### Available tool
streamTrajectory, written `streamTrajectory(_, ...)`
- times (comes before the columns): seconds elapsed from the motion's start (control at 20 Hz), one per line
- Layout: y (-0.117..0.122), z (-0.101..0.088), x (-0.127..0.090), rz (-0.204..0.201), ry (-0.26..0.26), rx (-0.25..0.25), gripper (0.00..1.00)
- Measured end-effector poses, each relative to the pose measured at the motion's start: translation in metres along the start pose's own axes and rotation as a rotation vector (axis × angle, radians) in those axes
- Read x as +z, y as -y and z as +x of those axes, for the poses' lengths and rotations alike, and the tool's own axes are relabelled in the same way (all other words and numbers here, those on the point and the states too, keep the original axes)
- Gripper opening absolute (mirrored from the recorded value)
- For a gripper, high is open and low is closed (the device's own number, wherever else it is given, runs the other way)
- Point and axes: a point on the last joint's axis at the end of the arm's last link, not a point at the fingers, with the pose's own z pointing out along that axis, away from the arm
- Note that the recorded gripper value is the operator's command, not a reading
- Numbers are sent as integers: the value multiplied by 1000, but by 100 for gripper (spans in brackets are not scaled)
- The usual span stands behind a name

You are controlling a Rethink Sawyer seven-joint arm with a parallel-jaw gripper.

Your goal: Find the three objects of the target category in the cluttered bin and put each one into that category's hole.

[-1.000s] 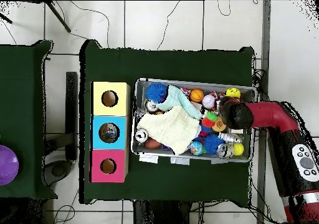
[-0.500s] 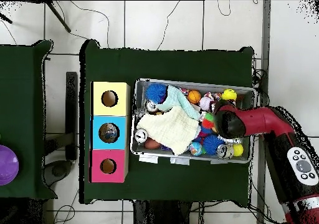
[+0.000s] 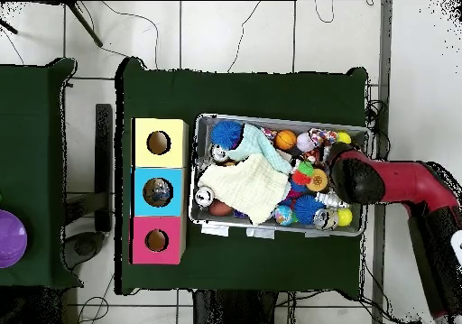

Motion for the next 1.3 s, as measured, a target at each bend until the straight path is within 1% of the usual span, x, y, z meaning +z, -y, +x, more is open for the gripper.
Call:
streamTrajectory(0.1, 7, -16, -18, 12, 11, 21, 0)
streamTrajectory(0.25, 10, -30, -32, 23, 21, 28, 0)
streamTrajectory(0.3, 12, -43, -47, 36, 37, 29, 0)
streamTrajectory(0.45, 10, -61, -67, 56, 59, 20, 0)
streamTrajectory(0.5, 9, -63, -69, 58, 62, 17, 0)
streamTrajectory(0.6, 2, -71, -81, 71, 69, -3, 0)
streamTrajectory(0.75, -15, -73, -93, 88, 64, -48, 0)
streamTrajectory(0.85, -29, -71, -98, 97, 55, -80, 0)
streamTrajectory(0.95, -51, -68, -104, 107, 48, -126, 0)
streamTrajectory(1.0, -56, -67, -106, 108, 46, -136, 0)
streamTrajectory(1.05, -63, -65, -107, 109, 44, -149, 0)
streamTrajectory(1.15, -85, -57, -112, 110, 38, -190, 0)
streamTrajectory(1.3, -105, -48, -116, 107, 34, -219, 0)
